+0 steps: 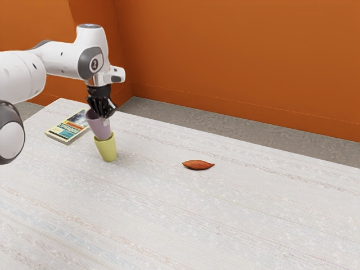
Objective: Place the left cup onto the right cup
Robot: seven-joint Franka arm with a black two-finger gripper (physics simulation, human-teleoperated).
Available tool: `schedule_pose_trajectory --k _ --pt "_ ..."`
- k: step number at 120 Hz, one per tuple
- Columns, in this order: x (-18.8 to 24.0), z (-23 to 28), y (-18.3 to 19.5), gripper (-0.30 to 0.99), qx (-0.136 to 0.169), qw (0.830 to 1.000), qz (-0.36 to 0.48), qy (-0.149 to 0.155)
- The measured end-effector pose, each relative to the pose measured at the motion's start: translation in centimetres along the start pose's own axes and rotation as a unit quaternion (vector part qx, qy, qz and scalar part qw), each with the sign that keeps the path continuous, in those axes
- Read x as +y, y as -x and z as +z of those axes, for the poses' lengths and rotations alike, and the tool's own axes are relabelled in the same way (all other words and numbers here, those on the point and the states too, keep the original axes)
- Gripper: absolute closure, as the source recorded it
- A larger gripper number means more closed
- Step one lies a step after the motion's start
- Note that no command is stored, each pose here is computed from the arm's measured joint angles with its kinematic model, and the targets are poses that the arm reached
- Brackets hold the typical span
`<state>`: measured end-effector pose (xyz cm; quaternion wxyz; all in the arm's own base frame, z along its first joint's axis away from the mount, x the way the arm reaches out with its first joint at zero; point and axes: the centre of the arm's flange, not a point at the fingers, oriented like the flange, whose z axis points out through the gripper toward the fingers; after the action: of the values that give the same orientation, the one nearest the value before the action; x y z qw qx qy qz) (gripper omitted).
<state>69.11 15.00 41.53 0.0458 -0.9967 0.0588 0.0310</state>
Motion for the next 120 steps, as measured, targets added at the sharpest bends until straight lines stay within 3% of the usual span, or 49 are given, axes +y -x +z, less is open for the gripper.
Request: schedule_pose_trajectory --k 23,44,59,88,120 --pt "0.1 1.2 0.0 0.78 -0.009 1.000 -0.001 0.003" --pt "0.1 2.1 0.3 0.40 -0.017 1.000 -0.003 0.007" --pt "0.0 1.4 0.3 0.22 -0.012 1.000 -0.004 0.006" --pt "2.1 -4.6 2.7 0.07 0.016 1.000 0.008 0.001" --pt "3.7 -15.3 11.8 0.02 0.036 0.999 0.000 0.010"
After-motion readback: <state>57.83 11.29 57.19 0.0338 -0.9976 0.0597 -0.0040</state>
